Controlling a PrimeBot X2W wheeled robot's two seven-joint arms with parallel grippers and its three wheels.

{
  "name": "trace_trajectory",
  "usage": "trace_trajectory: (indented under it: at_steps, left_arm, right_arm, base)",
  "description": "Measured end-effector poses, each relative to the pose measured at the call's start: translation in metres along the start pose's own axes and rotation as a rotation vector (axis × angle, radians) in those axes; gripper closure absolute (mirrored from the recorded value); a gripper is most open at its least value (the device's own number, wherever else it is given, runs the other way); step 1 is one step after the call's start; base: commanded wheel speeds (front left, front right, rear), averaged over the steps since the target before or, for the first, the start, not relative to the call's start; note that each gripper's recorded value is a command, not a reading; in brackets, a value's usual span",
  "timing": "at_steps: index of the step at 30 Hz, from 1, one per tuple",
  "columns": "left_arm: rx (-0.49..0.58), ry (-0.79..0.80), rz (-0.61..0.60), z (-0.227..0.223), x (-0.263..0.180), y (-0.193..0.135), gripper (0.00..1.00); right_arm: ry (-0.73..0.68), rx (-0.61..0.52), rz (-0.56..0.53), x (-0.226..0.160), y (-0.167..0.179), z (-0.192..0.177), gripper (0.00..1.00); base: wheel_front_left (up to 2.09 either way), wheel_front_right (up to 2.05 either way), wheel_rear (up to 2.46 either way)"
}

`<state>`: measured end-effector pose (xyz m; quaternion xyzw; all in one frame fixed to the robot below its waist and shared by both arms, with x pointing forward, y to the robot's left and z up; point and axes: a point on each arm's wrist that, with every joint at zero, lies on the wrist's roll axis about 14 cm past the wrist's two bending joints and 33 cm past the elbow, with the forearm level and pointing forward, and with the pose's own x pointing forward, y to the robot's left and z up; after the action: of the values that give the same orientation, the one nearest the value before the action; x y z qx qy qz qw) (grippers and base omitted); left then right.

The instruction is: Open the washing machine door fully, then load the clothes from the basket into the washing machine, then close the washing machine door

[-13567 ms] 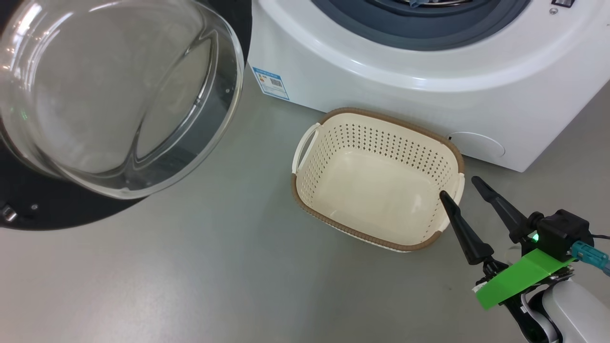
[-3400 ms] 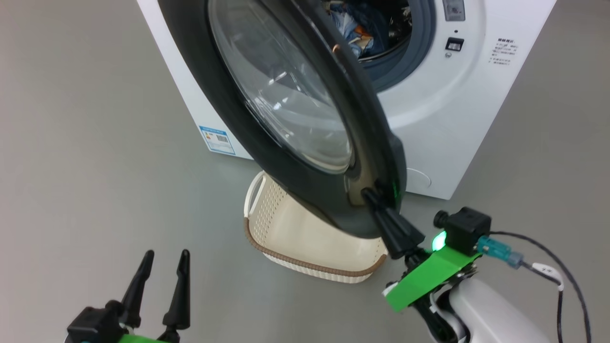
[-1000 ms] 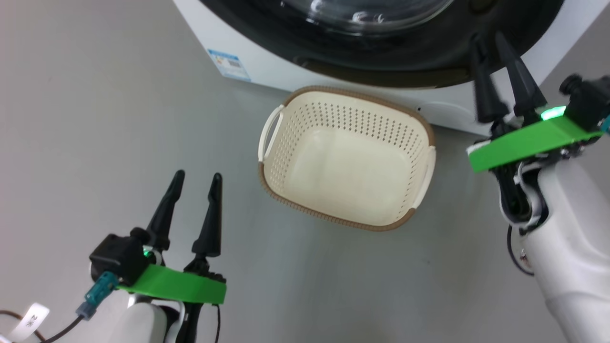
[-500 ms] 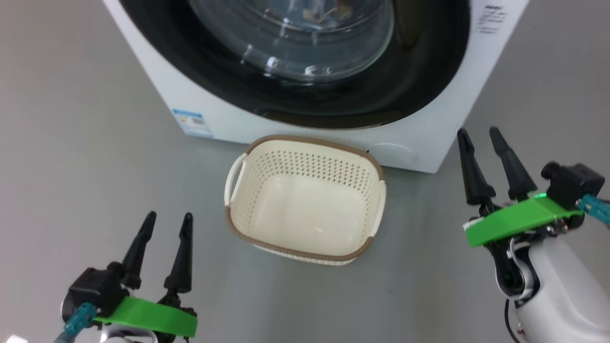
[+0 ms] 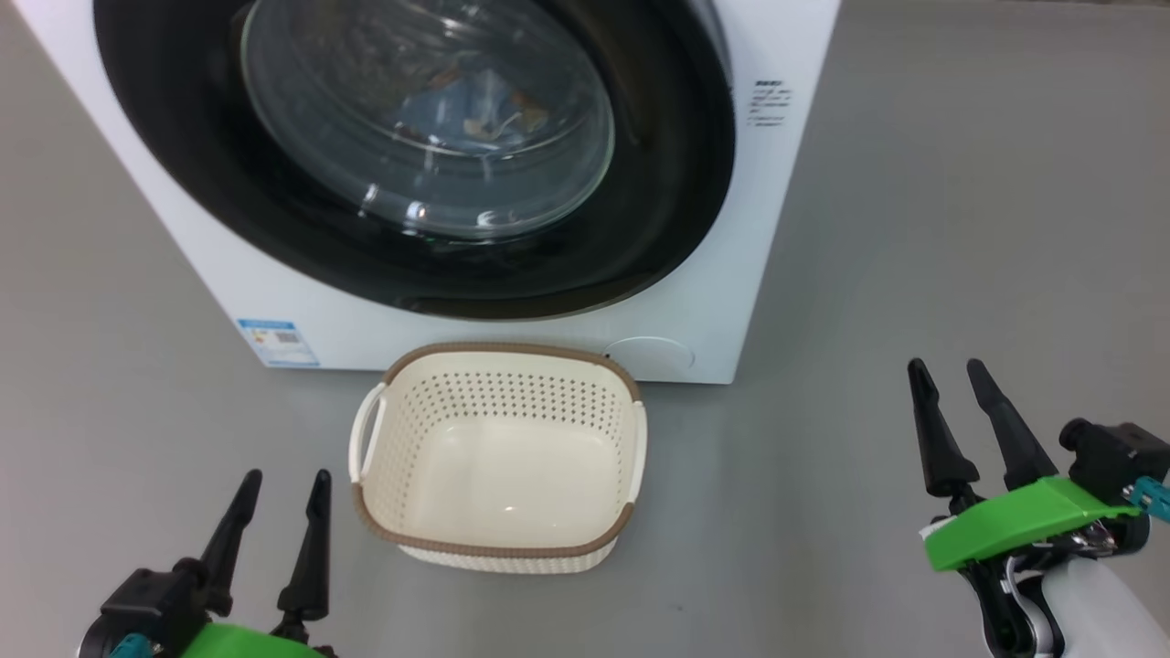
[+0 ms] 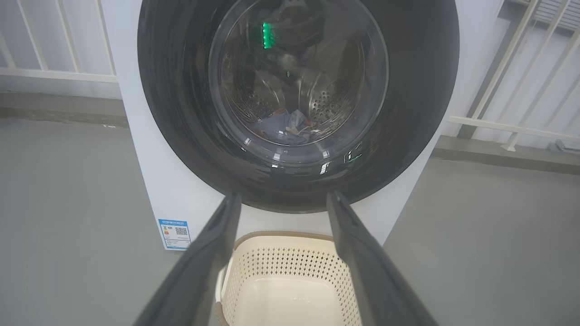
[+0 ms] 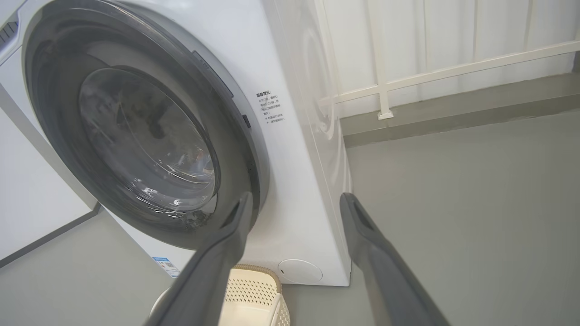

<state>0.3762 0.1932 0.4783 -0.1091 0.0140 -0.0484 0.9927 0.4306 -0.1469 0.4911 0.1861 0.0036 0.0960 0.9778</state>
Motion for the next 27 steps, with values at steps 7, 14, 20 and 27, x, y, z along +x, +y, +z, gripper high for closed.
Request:
trace_trajectory:
  at_steps: [7, 14, 20, 27]
  left_arm:
    - [0.003, 0.008, -0.024, -0.002, -0.002, -0.007, 0.0]
    - [0.009, 0.006, -0.044, -0.001, -0.002, -0.012, 0.0]
    - [0.016, 0.017, -0.053, -0.004, -0.004, -0.013, 0.0]
    - [0.016, 0.017, -0.054, -0.004, -0.002, -0.013, 0.0]
  right_arm:
    - [-0.019, -0.011, -0.069, -0.027, -0.022, 0.009, 0.0]
    - [-0.045, -0.016, -0.127, -0.051, -0.039, 0.018, 0.0]
    - [-0.051, -0.015, -0.164, -0.066, -0.049, 0.018, 0.0]
    - [-0.064, -0.015, -0.185, -0.071, -0.055, 0.023, 0.0]
  base:
    - [0.0, 0.0, 0.0]
    - [0.0, 0.0, 0.0]
    - [0.0, 0.0, 0.0]
    - [0.0, 0.0, 0.0]
